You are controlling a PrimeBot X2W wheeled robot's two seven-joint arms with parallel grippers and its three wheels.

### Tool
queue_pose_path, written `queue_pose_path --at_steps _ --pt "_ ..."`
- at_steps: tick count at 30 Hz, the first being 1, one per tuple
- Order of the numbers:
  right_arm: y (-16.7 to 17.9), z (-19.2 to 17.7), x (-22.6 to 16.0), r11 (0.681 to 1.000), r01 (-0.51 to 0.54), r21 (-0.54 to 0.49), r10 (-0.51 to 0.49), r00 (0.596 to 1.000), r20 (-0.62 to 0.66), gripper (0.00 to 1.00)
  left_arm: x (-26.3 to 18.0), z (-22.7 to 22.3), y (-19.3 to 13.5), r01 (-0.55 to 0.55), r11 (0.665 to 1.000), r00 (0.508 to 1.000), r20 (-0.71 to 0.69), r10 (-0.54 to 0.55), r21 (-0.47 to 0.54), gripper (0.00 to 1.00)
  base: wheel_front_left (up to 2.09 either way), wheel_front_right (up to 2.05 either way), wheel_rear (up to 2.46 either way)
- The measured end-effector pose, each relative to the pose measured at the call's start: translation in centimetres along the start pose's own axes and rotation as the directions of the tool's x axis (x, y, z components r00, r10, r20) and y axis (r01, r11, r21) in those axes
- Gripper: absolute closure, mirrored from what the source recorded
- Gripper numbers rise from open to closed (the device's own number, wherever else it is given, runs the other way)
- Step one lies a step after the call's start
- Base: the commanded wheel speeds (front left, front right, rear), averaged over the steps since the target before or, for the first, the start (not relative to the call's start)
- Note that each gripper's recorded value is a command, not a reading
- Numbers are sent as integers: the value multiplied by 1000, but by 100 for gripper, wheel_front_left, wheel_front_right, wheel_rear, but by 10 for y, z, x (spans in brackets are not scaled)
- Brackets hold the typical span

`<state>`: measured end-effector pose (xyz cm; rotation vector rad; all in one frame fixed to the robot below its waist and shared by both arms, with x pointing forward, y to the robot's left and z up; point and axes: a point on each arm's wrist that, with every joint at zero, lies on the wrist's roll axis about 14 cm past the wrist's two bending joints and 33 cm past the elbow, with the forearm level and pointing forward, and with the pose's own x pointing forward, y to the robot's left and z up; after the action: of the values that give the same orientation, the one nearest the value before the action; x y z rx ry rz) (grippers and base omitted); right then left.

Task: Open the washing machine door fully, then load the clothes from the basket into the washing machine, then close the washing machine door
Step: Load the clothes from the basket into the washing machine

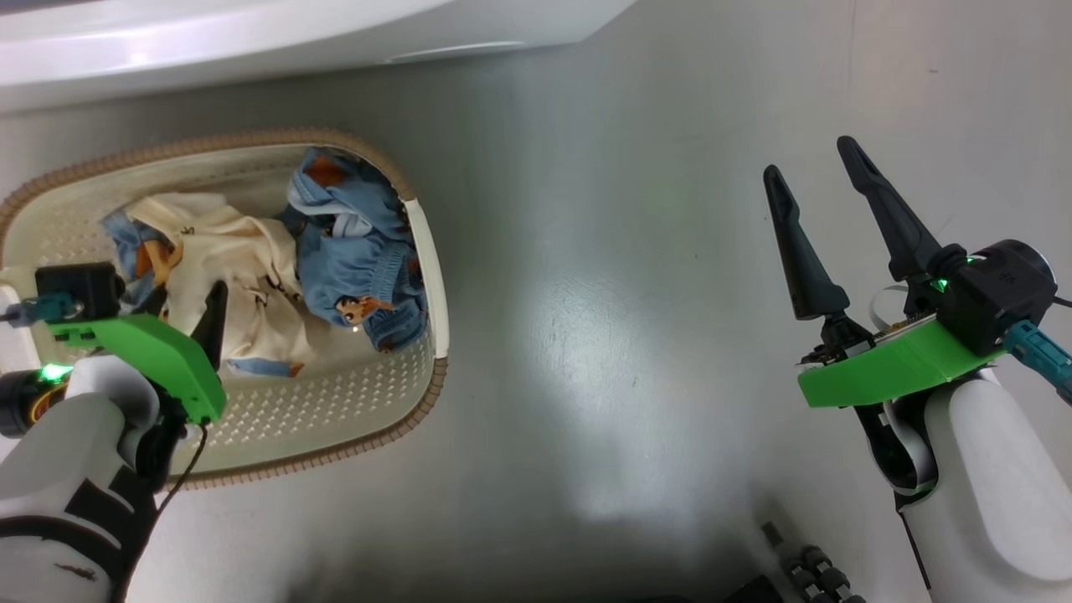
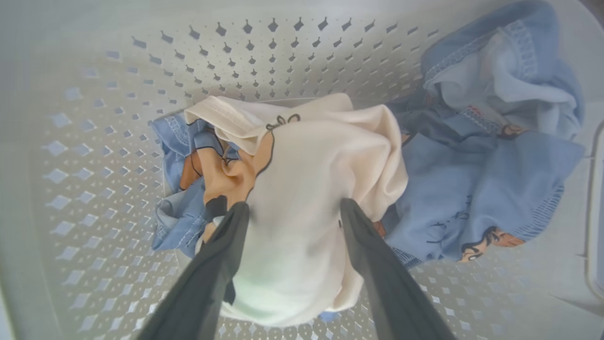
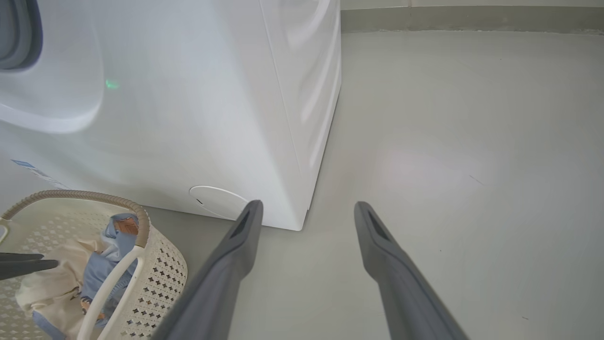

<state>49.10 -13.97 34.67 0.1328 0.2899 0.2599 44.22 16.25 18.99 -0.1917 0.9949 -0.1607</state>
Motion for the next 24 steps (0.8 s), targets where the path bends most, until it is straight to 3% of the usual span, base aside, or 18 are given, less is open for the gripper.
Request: queue_pose_path --at_steps 13,15,17,24 --pt "-4 -10 2 1000 3 -1 -3 1000 -17 0 11 -7 -4 27 999 998 -47 -29 -30 1 0 0 0" --pt "-3 -8 3 1000 2 -2 -2 1000 -12 0 11 -7 -7 35 999 998 -50 -37 -34 56 0 0 0" --pt "-3 -4 5 1000 -1 -5 1 1000 -1 0 11 -7 -9 38 998 998 -53 -41 -42 100 0 0 0" --pt "-1 3 6 1000 -8 -10 8 1000 14 0 8 -4 -14 51 997 998 -45 -54 -64 100 0 0 0"
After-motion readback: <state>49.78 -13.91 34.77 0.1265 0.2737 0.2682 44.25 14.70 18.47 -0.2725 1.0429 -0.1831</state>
